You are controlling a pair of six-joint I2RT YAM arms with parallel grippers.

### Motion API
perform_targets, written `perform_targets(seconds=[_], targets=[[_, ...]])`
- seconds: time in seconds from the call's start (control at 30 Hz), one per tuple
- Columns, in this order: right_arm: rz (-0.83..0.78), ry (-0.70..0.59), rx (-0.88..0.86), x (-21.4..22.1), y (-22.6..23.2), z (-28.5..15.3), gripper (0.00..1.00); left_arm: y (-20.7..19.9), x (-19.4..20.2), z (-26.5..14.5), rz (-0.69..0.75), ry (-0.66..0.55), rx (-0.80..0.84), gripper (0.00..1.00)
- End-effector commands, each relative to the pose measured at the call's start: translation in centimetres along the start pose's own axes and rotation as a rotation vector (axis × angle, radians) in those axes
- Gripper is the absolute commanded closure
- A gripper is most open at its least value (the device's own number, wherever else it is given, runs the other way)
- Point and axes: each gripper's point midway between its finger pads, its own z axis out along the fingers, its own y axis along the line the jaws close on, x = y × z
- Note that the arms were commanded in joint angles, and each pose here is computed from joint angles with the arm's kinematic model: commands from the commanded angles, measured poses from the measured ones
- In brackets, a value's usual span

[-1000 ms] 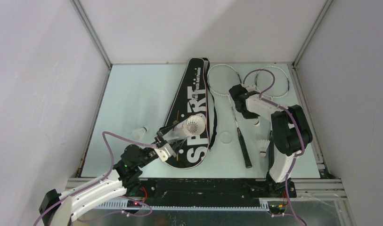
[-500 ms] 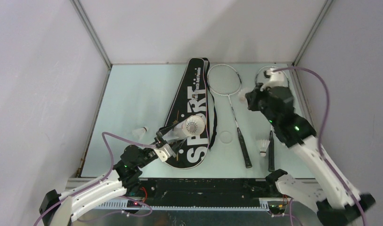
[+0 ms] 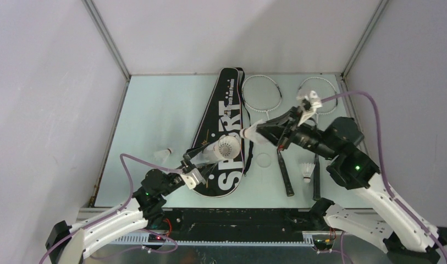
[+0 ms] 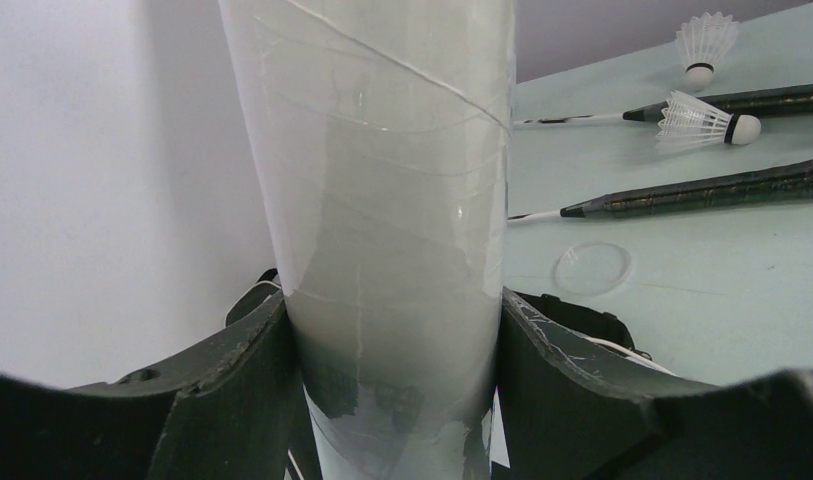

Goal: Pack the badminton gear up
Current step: Pick up the shuttlecock at the center of the board, then place the shuttlecock at the shuttle tube.

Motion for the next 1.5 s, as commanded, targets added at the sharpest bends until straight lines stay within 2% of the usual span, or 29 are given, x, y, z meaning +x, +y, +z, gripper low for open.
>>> perform_targets(seconds=[0.0, 0.17, 0.4, 0.6, 0.9, 1.03, 1.2, 1.3, 1.47], targets=[[-0.074, 0.009, -0.077, -0.5, 2.5, 1.4, 1.00, -0.7, 1.1, 0.0, -0.017, 0.034, 0.019, 0.48], [-0.097, 0.047, -0.076, 0.6, 3.3, 2.6, 1.00, -0.8, 1.0, 0.0, -0.018, 0.027, 0.028, 0.48], [-0.128, 0.177, 0.038, 3.8, 1.2, 4.7, 1.00, -0.9, 0.9, 0.0, -0.019, 0.024, 0.035, 0.48], [-0.186, 0.258, 0.057, 6.6, 1.5, 5.8, 1.00, -0.9, 0.9, 0.0, -0.021, 0.023, 0.034, 0.48], [-0.307, 0.348, 0.154, 8.6, 1.0, 6.7, 1.00, -1.2, 1.0, 0.1, -0.024, 0.029, 0.047, 0.48], [-0.341, 0.378, 0.173, 9.1, 1.0, 6.6, 0.89, -1.2, 1.1, 0.1, -0.025, 0.031, 0.050, 0.48], [-0.339, 0.342, 0.173, 7.9, 1.4, 6.1, 0.79, -1.1, 1.0, 0.1, -0.025, 0.031, 0.046, 0.48], [-0.337, 0.315, 0.159, 7.0, 1.7, 5.9, 0.68, -1.1, 1.0, 0.1, -0.025, 0.030, 0.047, 0.48], [-0.331, 0.288, 0.134, 6.2, 2.3, 5.7, 0.60, -1.1, 1.0, 0.0, -0.025, 0.033, 0.046, 0.48]])
